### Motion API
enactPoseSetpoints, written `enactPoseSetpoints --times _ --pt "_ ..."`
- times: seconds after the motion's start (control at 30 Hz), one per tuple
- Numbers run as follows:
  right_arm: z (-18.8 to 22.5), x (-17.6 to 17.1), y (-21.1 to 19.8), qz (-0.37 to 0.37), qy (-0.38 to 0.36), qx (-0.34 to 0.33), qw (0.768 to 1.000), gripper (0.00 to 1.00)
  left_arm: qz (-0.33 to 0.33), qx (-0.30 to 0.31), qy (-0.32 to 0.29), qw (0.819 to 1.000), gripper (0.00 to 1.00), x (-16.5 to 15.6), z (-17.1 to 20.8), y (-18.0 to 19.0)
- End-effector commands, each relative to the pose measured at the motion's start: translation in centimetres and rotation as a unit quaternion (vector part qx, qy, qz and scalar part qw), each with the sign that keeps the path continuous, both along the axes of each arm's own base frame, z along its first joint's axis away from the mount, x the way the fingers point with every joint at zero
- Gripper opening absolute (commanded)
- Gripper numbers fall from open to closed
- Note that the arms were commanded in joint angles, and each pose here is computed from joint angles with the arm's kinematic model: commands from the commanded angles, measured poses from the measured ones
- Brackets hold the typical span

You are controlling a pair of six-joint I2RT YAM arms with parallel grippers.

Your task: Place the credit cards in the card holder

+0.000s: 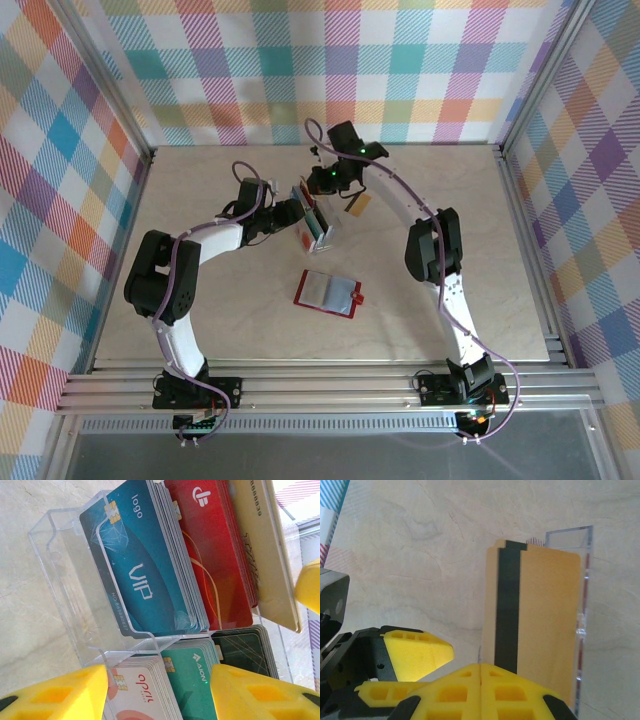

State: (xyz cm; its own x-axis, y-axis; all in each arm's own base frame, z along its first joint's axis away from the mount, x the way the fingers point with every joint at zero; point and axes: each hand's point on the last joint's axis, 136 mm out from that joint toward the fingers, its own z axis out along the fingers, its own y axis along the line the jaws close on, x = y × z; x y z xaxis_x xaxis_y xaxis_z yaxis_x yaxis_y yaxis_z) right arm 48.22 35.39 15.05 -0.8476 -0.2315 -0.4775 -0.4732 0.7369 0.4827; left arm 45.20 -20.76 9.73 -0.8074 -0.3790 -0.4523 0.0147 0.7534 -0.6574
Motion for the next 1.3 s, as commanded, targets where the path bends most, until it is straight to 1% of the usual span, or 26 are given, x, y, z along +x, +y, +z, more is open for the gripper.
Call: enactPoseSetpoints --times 0.0,0.33,0.37,0.4,0.47,0.53,0.6,0.73,0.87,0.97,1.1,1.27 --pt "2.2 0.2 -1.0 -0.016 -0.015 0.004 1.0 0.0 0.005 -0.005 0.002 1.0 0.57 0.5 0.5 0.4" --pt "2.7 0.4 -1.2 -0.019 -0.016 0.01 1.0 0.0 0.007 -0.008 0.001 1.0 0.57 0.6 0.9 0.6" --pt "2.7 0.5 -1.2 -0.017 -0.015 0.01 1.0 0.06 0.007 -0.009 0.001 1.0 0.57 0.7 0.9 0.5" --pt "2.5 0.5 -1.2 -0.015 -0.013 0.008 1.0 0.18 0.007 -0.012 0.0 1.0 0.57 0.8 1.1 0.5" --pt "2.3 0.4 -0.9 -0.008 -0.007 0.009 1.0 0.29 0.01 -0.025 -0.001 1.0 0.56 1.0 1.5 0.7" --pt "1.9 0.4 -0.7 -0.003 0.001 0.01 1.0 0.34 0.016 -0.036 0.001 0.999 0.56 1.4 1.9 0.9" --pt "1.4 0.5 -0.5 0.001 0.007 0.01 1.0 0.38 0.021 -0.04 0.007 0.999 0.54 1.9 2.0 1.1" --pt "0.4 0.6 -0.3 0.004 0.014 0.007 1.0 0.39 0.013 -0.061 0.012 0.998 0.44 3.1 2.7 0.4" --pt "-0.1 0.8 -0.5 0.001 0.014 0.0 1.0 0.37 0.015 -0.07 0.028 0.997 0.29 4.5 2.4 -0.2" --pt "-0.3 0.7 -0.5 0.002 0.018 0.001 1.0 0.35 0.015 -0.074 0.041 0.996 0.21 5.5 1.8 -0.6" --pt "-0.4 0.5 -0.3 0.006 0.024 0.006 1.0 0.32 0.004 -0.083 0.047 0.995 0.16 6.6 1.3 -1.4" --pt "-0.7 0.3 -0.1 0.01 0.031 0.01 0.999 0.33 -0.011 -0.095 0.041 0.995 0.16 7.4 1.5 -2.2"
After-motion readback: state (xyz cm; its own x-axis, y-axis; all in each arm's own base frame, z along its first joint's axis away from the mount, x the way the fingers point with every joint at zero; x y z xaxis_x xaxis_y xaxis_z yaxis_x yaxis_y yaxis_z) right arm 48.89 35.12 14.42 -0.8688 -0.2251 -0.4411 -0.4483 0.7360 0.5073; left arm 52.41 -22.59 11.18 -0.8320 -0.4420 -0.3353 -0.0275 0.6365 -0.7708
